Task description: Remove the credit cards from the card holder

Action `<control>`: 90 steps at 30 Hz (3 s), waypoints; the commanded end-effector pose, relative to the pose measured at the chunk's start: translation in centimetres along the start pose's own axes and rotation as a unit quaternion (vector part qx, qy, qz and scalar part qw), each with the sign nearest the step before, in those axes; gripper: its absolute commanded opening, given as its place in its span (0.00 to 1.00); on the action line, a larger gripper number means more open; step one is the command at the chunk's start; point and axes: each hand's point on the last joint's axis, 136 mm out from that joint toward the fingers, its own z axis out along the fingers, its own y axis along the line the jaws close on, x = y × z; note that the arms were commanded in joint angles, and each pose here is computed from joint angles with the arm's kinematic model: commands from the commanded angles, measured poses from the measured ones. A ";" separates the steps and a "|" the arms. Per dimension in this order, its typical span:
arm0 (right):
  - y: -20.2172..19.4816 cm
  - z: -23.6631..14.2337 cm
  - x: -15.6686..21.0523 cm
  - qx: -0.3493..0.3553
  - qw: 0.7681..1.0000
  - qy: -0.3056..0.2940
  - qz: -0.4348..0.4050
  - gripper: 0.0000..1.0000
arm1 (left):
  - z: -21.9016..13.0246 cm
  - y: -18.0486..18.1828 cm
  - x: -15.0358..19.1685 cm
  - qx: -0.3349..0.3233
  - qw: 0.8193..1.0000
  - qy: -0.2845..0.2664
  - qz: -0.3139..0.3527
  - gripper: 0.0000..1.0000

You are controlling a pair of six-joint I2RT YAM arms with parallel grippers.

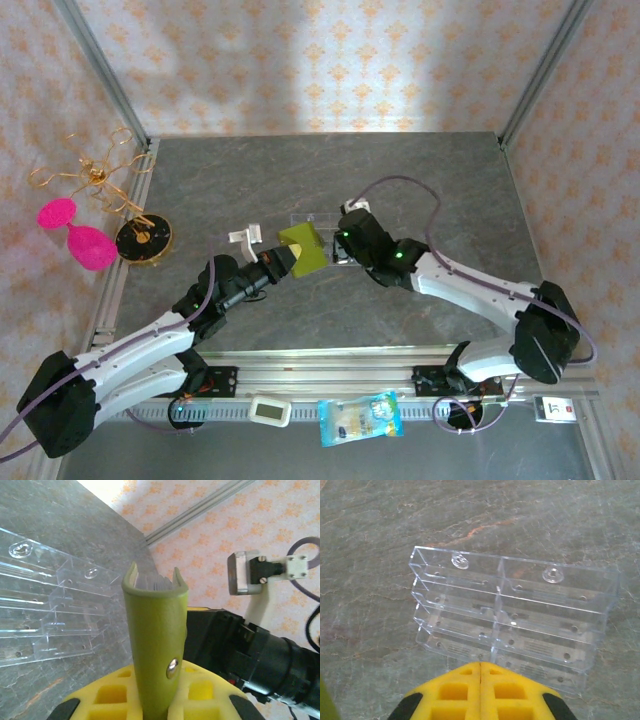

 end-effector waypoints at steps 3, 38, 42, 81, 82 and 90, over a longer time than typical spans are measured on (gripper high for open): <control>1.4 -2.9 -1.0 -0.092 0.995 -0.035 0.013 0.20 | -0.3 -2.4 -0.1 0.057 0.998 0.004 0.012 0.00; 5.3 -5.2 0.5 -0.251 0.965 -0.018 0.067 0.00 | -1.0 -2.7 1.4 0.092 0.995 0.025 0.006 0.00; 4.3 -4.7 3.2 -0.240 0.967 0.013 0.087 0.00 | -0.5 0.4 4.1 0.056 0.996 0.072 -0.011 0.00; 6.8 -2.4 8.1 -0.173 0.979 0.075 0.073 0.00 | -2.4 8.1 5.1 -0.191 0.978 0.064 0.045 0.62; 5.9 -2.3 8.3 -0.155 0.982 0.073 0.077 0.00 | -2.4 8.0 5.1 -0.189 0.979 0.066 0.045 0.62; -0.7 -0.4 12.6 -0.048 0.986 0.098 0.123 0.00 | -1.1 8.4 6.4 -0.180 0.978 0.092 0.049 0.52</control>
